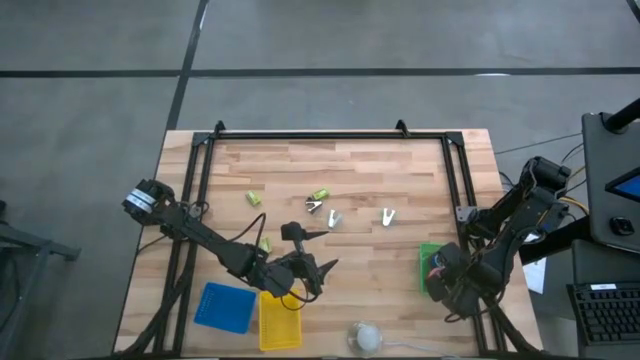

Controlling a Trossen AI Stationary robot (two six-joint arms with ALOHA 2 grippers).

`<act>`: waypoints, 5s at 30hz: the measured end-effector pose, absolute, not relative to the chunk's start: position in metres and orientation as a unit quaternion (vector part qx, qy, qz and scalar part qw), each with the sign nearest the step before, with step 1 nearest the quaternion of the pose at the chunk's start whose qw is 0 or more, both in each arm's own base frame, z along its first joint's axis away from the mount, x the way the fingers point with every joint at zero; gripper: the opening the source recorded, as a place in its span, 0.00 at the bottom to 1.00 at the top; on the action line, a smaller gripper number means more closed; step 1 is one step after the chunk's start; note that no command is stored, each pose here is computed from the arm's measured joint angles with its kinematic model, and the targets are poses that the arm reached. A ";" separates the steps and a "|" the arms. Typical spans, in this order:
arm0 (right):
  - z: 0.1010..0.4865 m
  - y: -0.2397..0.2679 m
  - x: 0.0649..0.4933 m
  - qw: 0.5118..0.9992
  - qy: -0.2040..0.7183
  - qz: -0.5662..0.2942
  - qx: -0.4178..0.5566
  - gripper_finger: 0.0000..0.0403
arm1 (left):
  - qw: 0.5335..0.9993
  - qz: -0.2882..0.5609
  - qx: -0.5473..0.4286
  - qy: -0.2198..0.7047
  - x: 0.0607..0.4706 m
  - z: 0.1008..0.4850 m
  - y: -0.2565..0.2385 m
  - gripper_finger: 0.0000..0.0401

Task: Pick and place Stapler, Stapler remover, tape
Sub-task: Put the pink tape into the green basket, then put the bottom green staple pin box into the yellow basket

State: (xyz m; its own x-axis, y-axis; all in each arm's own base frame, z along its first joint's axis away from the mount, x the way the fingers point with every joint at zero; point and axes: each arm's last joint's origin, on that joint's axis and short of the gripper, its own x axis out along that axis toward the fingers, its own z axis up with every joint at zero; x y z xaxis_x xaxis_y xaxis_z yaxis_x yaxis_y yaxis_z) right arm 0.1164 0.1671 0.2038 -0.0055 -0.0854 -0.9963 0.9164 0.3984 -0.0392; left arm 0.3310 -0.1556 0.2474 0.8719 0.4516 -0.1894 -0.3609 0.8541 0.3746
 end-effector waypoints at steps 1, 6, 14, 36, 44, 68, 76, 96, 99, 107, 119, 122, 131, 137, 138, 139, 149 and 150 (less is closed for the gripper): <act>0.202 0.167 0.117 0.606 0.576 -0.411 0.363 0.11 | 0.953 0.213 0.166 0.137 0.331 0.247 -0.156 0.95; 0.197 0.169 0.117 0.602 0.584 -0.400 0.370 0.12 | 0.953 0.213 0.166 0.137 0.331 0.247 -0.155 0.95; 0.197 0.169 0.117 0.602 0.586 -0.395 0.371 0.24 | 0.953 0.213 0.166 0.136 0.331 0.247 -0.155 0.95; 0.205 0.169 0.120 0.634 0.564 -0.387 0.361 0.52 | 0.942 0.239 0.146 0.185 0.328 0.233 -0.145 0.95; 0.228 0.176 0.132 0.715 0.492 -0.340 0.363 0.49 | 0.923 0.272 0.118 0.245 0.319 0.216 -0.134 0.95; 0.246 0.169 0.147 0.905 0.251 -0.290 0.183 0.50 | 0.729 0.442 -0.213 0.478 0.264 0.161 -0.078 0.95; 0.260 0.172 0.150 0.927 0.249 -0.261 0.100 0.50 | 0.691 0.468 -0.298 0.464 0.260 0.154 -0.082 0.95; 0.285 0.175 0.158 0.947 0.215 -0.238 -0.027 0.50 | 0.674 0.446 -0.385 0.446 0.265 0.146 -0.089 0.81; 0.286 0.171 0.162 0.944 0.218 -0.246 -0.037 0.50 | 0.673 0.445 -0.385 0.447 0.265 0.146 -0.089 0.75; 0.286 0.163 0.171 0.937 0.222 -0.267 -0.041 0.50 | 0.694 0.433 -0.355 0.453 0.266 0.146 -0.089 0.60; 0.285 0.156 0.178 0.930 0.230 -0.281 -0.061 0.50 | 0.714 0.427 -0.323 0.451 0.267 0.147 -0.085 0.38; 0.285 0.154 0.179 0.928 0.231 -0.285 -0.063 0.50 | 0.716 0.426 -0.324 0.448 0.268 0.147 -0.086 0.32; 0.284 0.153 0.180 0.927 0.233 -0.285 -0.067 0.50 | 0.714 0.428 -0.337 0.439 0.270 0.148 -0.084 0.33; 0.284 0.153 0.179 0.927 0.234 -0.285 -0.068 0.50 | 0.721 0.417 -0.333 0.442 0.271 0.149 -0.084 0.33; 0.284 0.153 0.179 0.927 0.234 -0.285 -0.068 0.50 | 0.722 0.415 -0.333 0.442 0.271 0.149 -0.084 0.32; 0.284 0.153 0.179 0.927 0.234 -0.285 -0.069 0.50 | 0.723 0.413 -0.333 0.443 0.271 0.150 -0.085 0.31; 0.284 0.153 0.179 0.927 0.235 -0.284 -0.071 0.50 | 0.751 0.357 -0.352 0.429 0.282 0.183 -0.090 0.28; 0.284 0.153 0.179 0.927 0.235 -0.284 -0.071 0.50 | 0.754 0.347 -0.356 0.430 0.283 0.187 -0.092 0.29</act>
